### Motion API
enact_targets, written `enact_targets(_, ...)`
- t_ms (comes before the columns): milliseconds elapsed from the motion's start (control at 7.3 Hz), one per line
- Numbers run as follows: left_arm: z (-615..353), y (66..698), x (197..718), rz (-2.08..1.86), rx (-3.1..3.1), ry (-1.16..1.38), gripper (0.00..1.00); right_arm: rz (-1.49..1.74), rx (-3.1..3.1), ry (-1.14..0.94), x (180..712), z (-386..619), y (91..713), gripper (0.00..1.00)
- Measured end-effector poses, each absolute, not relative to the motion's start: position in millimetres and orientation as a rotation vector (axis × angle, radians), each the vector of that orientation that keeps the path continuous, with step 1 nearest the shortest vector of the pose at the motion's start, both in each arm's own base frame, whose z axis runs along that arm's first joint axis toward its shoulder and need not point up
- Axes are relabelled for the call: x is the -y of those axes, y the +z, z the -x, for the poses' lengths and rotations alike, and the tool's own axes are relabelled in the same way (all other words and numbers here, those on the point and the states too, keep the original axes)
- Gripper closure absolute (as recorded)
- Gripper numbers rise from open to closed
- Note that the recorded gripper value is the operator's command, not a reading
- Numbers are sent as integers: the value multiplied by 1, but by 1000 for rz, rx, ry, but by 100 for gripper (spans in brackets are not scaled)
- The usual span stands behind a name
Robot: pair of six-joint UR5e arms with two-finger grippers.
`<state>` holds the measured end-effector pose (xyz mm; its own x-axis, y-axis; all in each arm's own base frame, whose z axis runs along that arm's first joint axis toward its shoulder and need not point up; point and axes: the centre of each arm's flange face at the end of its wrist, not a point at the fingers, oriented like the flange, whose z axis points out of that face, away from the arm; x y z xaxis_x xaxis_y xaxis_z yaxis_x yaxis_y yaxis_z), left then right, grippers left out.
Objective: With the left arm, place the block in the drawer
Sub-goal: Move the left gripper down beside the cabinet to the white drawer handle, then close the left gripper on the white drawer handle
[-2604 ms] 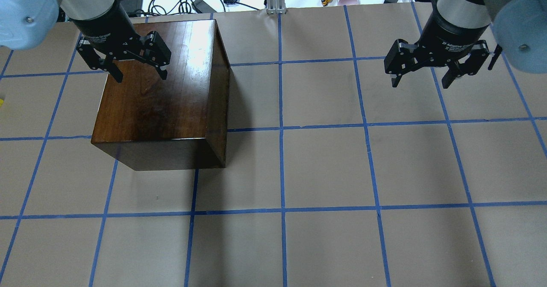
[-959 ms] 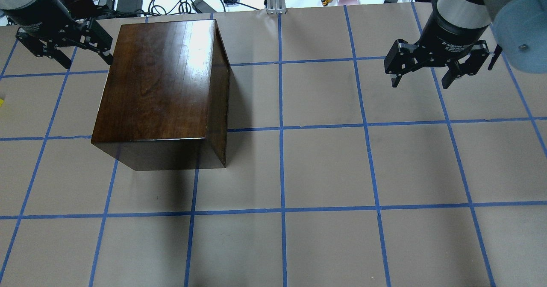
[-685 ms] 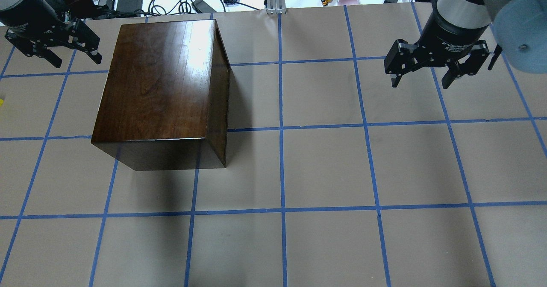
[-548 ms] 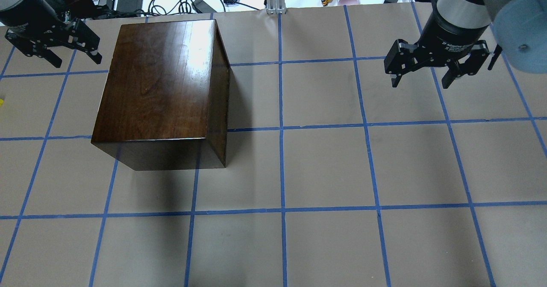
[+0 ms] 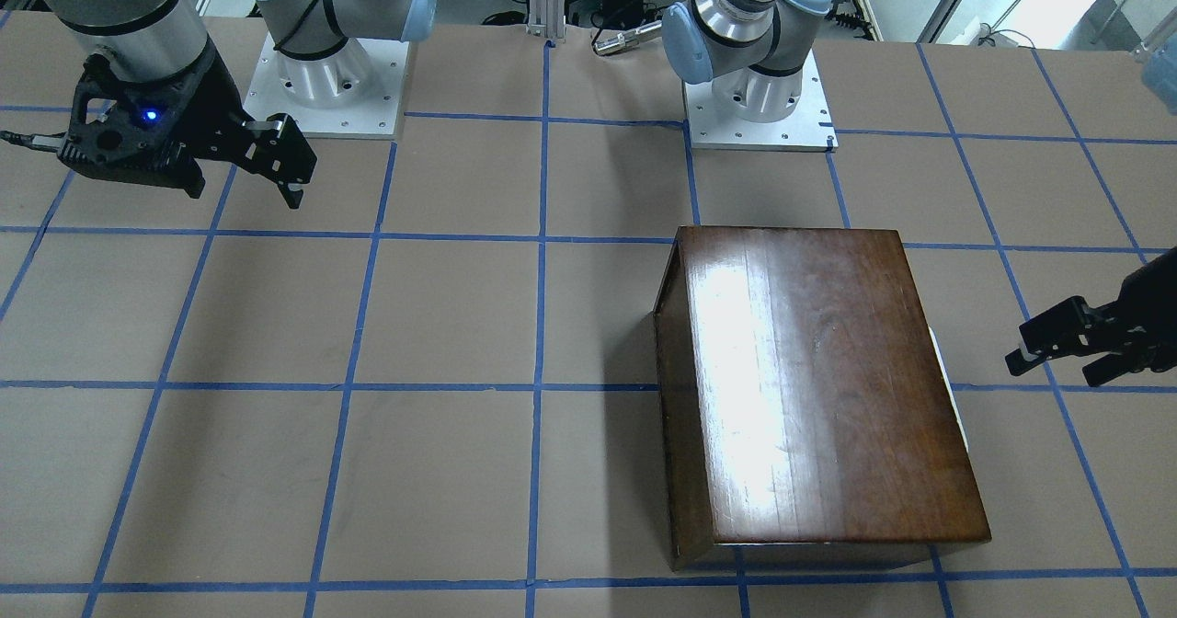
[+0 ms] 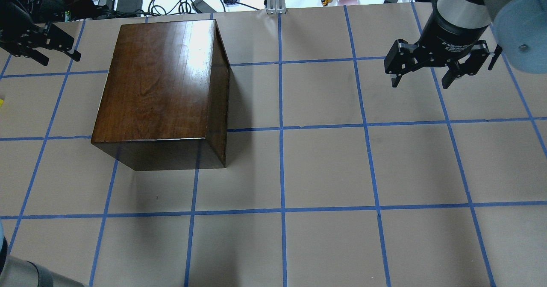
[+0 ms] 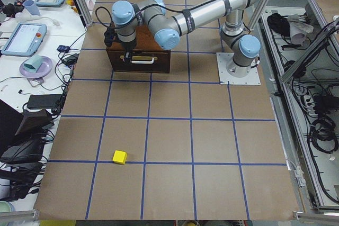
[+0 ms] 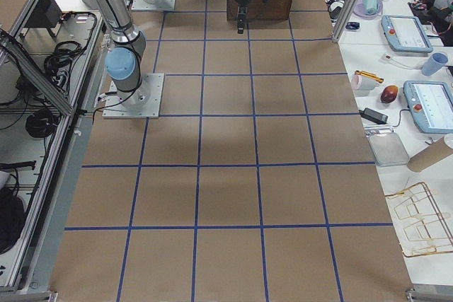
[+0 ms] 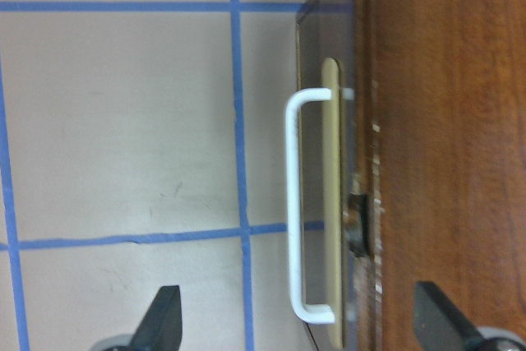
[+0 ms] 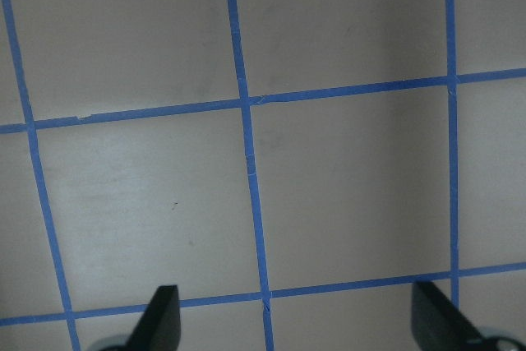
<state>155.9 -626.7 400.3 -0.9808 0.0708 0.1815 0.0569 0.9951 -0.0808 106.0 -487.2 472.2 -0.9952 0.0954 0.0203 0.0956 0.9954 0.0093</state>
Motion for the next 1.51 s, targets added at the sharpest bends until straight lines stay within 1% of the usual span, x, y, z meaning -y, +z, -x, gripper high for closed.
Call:
enact_targets(685, -162, 346, 640, 147, 2883, 34, 0, 149, 3118, -16, 487, -106, 472, 0)
enact_targets(1508, -157, 304, 629, 139, 2845, -72, 0, 149, 3118, -17, 487, -106, 472, 0)
